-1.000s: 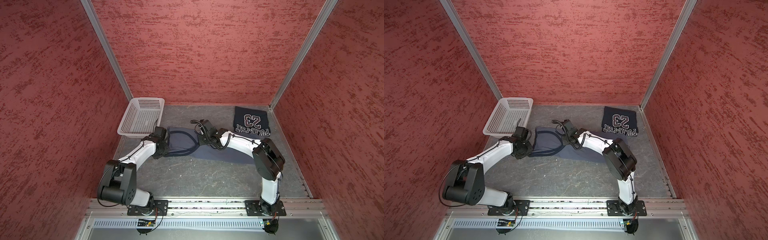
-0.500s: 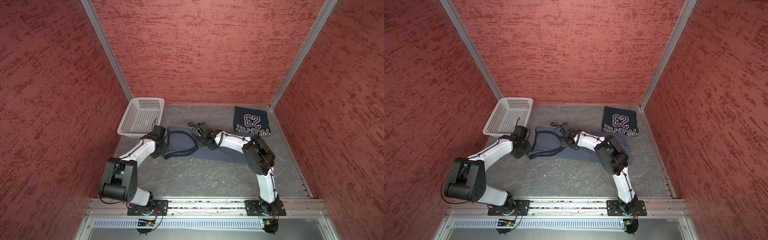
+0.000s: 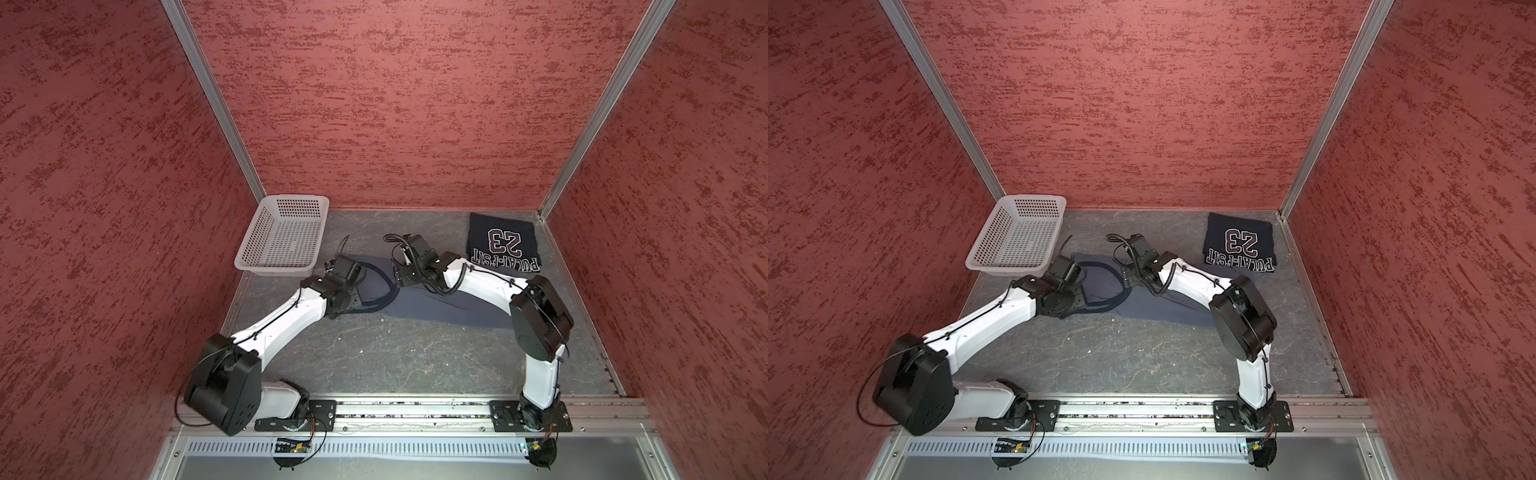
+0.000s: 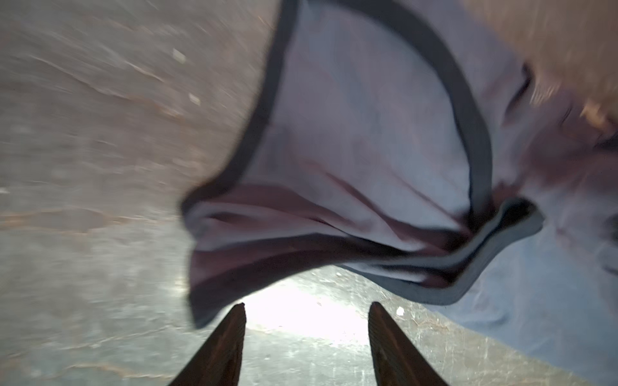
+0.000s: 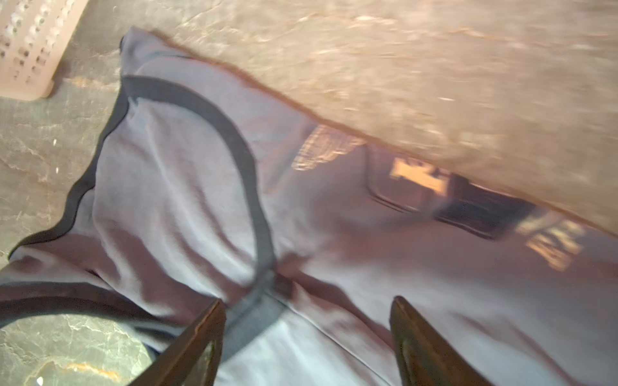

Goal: Fold and stack tank tops
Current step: Rotate the tank top at the center of the table.

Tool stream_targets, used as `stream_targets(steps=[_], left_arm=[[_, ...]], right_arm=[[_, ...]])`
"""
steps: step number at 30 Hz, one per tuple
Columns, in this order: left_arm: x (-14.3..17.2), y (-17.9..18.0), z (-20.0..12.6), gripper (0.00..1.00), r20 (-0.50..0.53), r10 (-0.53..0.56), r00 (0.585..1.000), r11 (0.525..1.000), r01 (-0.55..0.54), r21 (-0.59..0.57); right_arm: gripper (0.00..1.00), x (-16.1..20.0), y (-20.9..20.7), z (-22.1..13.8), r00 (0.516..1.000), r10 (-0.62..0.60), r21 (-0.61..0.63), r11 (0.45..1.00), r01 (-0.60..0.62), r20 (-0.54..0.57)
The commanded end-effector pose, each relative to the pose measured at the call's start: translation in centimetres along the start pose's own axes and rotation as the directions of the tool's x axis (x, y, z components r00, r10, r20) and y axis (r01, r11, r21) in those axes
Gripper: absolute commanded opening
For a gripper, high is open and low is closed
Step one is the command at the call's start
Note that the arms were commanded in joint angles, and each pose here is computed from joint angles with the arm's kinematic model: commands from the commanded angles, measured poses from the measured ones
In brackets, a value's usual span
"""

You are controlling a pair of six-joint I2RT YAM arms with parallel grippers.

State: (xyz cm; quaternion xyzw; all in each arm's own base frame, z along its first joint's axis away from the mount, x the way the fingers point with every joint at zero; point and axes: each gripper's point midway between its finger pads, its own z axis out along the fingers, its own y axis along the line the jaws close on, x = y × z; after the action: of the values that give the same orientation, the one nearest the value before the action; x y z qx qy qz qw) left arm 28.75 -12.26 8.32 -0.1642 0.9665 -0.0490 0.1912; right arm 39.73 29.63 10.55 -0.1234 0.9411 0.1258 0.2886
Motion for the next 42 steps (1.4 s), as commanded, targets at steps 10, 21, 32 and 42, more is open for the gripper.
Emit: stream_targets(steps=[10,21,32,42], left_arm=[[-2.1,-8.0,6.1,0.6,-0.085,0.044,0.995,0.999,-0.041,0.036],[-3.0,-6.8,10.8,0.56,-0.137,0.072,0.988,0.996,-0.079,-0.04],[-8.0,-11.0,14.0,0.56,-0.1,0.242,0.965,0.968,-0.234,0.089],[-15.8,-15.6,10.9,0.65,0.024,0.338,0.941,0.936,-0.338,0.098]], right_arm=[[0.81,4.5,-18.4,-1.2,0.937,0.34,0.299,0.905,-0.304,-0.076],[0.81,11.5,-21.2,-0.1,0.867,0.462,0.42,0.835,-0.356,-0.184],[0.78,20.7,-15.5,-2.7,0.732,0.609,0.325,0.789,-0.521,-0.304],[0.77,20.5,-5.1,-5.9,0.748,0.552,0.116,0.826,-0.552,-0.368]])
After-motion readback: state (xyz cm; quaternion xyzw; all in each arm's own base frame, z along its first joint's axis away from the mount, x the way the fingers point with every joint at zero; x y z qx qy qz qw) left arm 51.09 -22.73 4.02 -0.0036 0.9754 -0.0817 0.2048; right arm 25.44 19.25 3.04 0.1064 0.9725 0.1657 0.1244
